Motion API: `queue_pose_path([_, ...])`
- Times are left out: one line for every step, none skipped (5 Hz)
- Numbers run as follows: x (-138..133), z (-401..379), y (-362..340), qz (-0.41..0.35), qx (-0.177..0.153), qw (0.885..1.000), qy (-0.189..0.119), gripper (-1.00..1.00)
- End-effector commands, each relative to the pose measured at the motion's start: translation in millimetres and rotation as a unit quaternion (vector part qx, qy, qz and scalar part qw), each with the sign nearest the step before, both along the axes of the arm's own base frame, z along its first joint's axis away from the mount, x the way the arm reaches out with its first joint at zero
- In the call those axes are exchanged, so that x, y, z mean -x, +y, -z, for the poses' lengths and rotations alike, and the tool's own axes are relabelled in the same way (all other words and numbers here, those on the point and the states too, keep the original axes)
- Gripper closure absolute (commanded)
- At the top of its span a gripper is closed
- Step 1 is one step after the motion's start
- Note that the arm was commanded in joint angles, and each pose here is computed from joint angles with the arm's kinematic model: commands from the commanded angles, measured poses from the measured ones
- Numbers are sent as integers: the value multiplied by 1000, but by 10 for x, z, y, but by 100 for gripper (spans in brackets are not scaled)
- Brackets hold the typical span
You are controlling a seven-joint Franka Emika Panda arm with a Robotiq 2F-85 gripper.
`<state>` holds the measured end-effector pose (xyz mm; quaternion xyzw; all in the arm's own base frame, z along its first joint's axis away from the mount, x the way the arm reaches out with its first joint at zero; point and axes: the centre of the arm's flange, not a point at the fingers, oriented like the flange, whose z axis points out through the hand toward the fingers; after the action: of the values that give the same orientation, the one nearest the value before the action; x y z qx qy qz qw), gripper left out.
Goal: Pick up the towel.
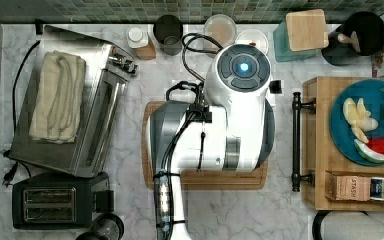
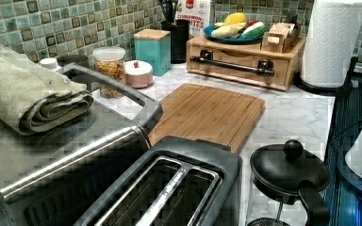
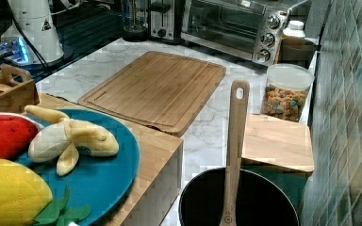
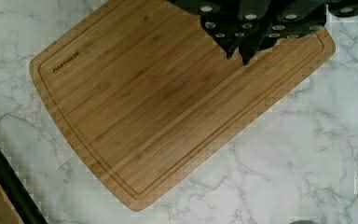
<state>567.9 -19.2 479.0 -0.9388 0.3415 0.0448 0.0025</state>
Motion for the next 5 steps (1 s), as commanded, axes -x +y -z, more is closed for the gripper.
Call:
queue_pose_path([-18, -5, -4, 2, -2, 1000, -7, 100])
queue_pose_path([-128, 40, 179, -27, -16, 999, -13, 100])
queue_pose_path([-62, -149, 592, -62, -16, 994, -89, 100])
queue_pose_path([-97, -300, 897, -110, -52, 984, -132, 100])
queue_pose_path([43, -629, 1191, -139, -46, 967, -209, 100])
